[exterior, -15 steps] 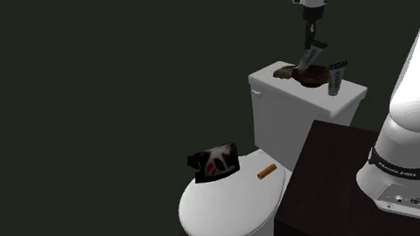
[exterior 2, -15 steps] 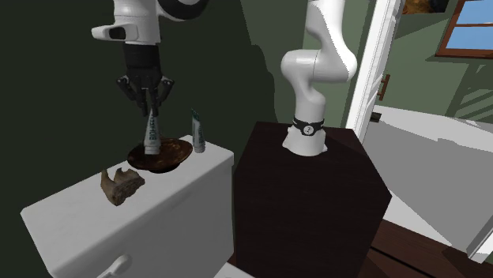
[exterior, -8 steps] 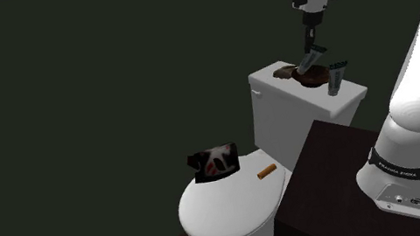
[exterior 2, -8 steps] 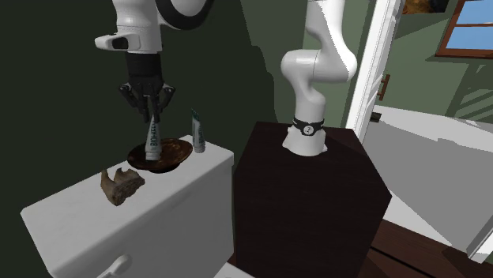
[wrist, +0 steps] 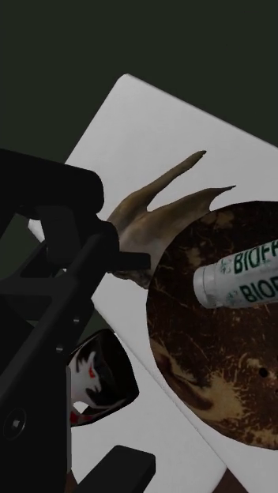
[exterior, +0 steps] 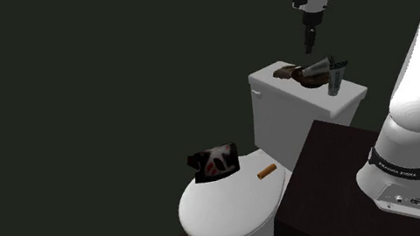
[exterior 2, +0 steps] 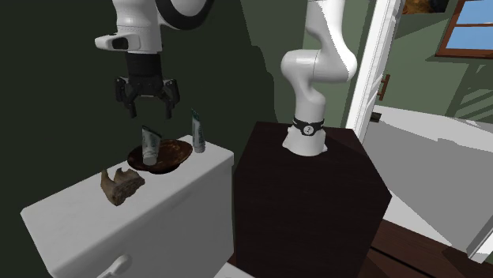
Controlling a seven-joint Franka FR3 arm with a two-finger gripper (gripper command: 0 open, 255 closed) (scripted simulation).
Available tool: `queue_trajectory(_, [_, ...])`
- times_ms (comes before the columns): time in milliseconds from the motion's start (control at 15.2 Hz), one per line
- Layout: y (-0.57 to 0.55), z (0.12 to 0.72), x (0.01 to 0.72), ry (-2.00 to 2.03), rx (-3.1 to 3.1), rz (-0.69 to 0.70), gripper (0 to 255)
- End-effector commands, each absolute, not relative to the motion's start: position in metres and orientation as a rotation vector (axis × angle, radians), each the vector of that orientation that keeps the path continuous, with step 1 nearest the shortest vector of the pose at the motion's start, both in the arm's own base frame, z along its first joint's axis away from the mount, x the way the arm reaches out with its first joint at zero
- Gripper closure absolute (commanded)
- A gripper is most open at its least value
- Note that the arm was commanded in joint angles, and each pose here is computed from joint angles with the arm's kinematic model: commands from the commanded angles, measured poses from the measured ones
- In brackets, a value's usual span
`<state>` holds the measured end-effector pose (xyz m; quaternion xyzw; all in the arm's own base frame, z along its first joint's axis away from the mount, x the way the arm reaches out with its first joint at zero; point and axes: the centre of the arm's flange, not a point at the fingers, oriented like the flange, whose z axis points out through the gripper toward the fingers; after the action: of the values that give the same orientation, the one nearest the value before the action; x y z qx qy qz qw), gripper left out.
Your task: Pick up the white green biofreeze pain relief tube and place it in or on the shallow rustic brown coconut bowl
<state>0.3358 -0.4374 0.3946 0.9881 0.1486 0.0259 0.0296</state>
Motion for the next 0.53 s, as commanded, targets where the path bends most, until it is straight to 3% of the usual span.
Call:
queue_trajectory(0, [-0.437, 0.408, 0.335, 0.458, 3.047, 0.08, 0])
queue_trajectory(198, [-0.435, 0.444, 0.333, 0.458, 3.047, 0.08, 0])
queue_trajectory(462, [-0.435, 0.444, 0.333, 0.458, 3.047, 0.08, 0])
